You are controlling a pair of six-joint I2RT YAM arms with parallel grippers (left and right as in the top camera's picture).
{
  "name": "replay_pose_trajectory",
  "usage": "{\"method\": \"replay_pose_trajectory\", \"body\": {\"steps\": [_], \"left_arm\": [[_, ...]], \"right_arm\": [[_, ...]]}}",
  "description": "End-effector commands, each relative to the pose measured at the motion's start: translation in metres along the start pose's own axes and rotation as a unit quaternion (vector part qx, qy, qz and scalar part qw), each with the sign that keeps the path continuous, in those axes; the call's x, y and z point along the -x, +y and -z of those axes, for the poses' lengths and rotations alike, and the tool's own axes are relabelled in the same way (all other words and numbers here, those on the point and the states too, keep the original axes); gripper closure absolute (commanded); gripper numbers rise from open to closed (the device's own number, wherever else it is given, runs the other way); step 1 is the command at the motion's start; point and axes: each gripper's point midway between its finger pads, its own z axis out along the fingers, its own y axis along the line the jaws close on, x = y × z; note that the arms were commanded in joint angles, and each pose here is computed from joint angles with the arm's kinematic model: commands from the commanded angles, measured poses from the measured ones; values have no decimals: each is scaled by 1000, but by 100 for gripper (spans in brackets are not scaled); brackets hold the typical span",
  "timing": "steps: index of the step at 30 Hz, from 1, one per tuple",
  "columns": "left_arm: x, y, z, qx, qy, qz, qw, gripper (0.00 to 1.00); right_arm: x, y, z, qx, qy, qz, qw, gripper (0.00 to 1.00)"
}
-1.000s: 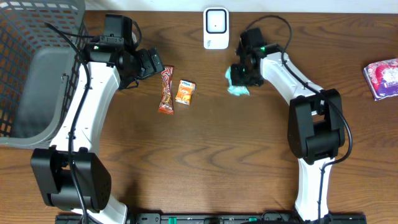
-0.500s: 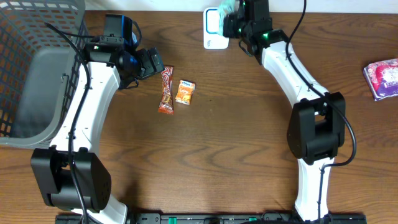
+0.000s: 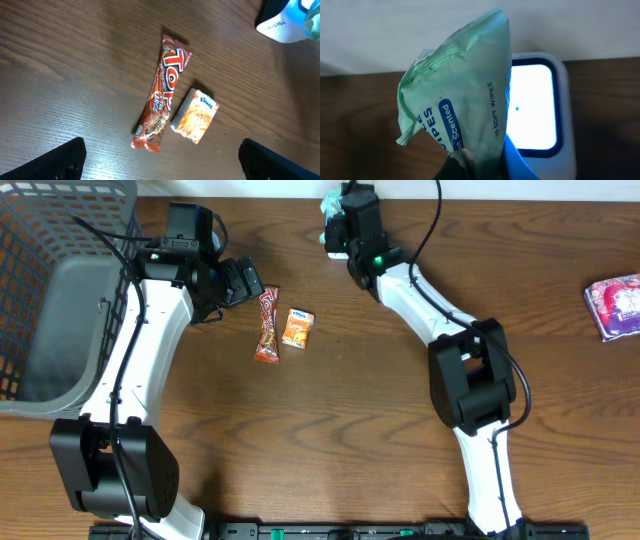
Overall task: Scan the item barcode
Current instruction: 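Hold mint pack with right gripper in front of scanner, then carry mint pack right and drop it beside wipes pack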
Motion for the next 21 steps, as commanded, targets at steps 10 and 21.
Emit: {"method": "replay_pose_trajectory", "body": {"steps": [10, 21], "left_arm": [[2, -1, 0, -1, -2, -2, 1000, 2], [2, -1, 0, -1, -2, -3, 1000, 2]], "right_arm": [[108, -161, 121, -274, -43, -17, 961, 99], [11, -395, 253, -548, 86, -270, 787, 99]]}}
